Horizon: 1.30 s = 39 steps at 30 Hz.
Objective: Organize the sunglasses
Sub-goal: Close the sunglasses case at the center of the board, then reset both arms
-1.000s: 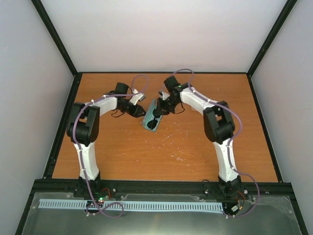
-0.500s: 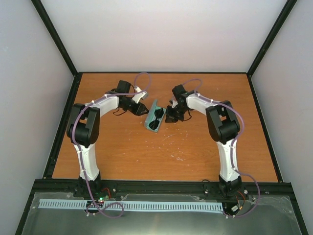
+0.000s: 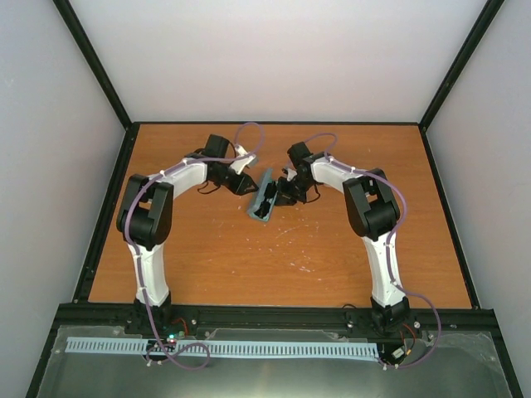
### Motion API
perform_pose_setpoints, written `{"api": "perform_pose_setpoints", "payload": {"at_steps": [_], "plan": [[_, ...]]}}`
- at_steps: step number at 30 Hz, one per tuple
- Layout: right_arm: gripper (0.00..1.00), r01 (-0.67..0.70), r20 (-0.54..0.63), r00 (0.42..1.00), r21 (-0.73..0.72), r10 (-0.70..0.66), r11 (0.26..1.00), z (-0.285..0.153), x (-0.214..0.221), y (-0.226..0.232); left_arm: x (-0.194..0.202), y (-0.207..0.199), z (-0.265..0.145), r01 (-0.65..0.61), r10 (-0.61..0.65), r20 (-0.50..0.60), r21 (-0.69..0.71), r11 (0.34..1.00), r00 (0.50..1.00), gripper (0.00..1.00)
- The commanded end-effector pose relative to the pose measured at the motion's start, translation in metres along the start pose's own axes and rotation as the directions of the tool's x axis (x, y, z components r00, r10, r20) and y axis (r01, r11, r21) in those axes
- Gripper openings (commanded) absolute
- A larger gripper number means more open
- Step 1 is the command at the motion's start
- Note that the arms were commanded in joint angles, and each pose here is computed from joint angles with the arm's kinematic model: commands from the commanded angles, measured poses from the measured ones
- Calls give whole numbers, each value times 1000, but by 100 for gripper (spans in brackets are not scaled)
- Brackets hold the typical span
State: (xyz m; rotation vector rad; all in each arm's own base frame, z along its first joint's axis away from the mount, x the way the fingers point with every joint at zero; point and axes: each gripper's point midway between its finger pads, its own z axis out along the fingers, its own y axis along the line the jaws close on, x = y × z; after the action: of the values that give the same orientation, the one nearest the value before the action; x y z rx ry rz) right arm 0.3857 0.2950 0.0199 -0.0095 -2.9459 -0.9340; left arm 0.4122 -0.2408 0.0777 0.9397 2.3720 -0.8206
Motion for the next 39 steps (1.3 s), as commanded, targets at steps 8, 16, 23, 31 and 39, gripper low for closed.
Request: {"api": "perform_pose_setpoints", "payload": {"at_steps": [8,16,23,31,39], "plan": [[3,33,16,999,-37,-32,999,11,1,8,6,-55,54,-73,84,-96,110,991,992,32],[8,15,56,998,33,-17,999,-27,11,-6,-26,-42,20,-106,106,-14,4,994,994,56],[98,47,248,962,268,-116,962,-130,6,-31,-92,11,-77,-37,73,198,-179,983,977,99],[100,-43,357,929,366,-98,930,-184,10,-65,-61,69,-149,170,-82,258,-342,924,963,100],[100,-105,392,918,377,-56,920,-200,5,-79,-15,100,-174,212,-143,199,-396,893,970,99]]}}
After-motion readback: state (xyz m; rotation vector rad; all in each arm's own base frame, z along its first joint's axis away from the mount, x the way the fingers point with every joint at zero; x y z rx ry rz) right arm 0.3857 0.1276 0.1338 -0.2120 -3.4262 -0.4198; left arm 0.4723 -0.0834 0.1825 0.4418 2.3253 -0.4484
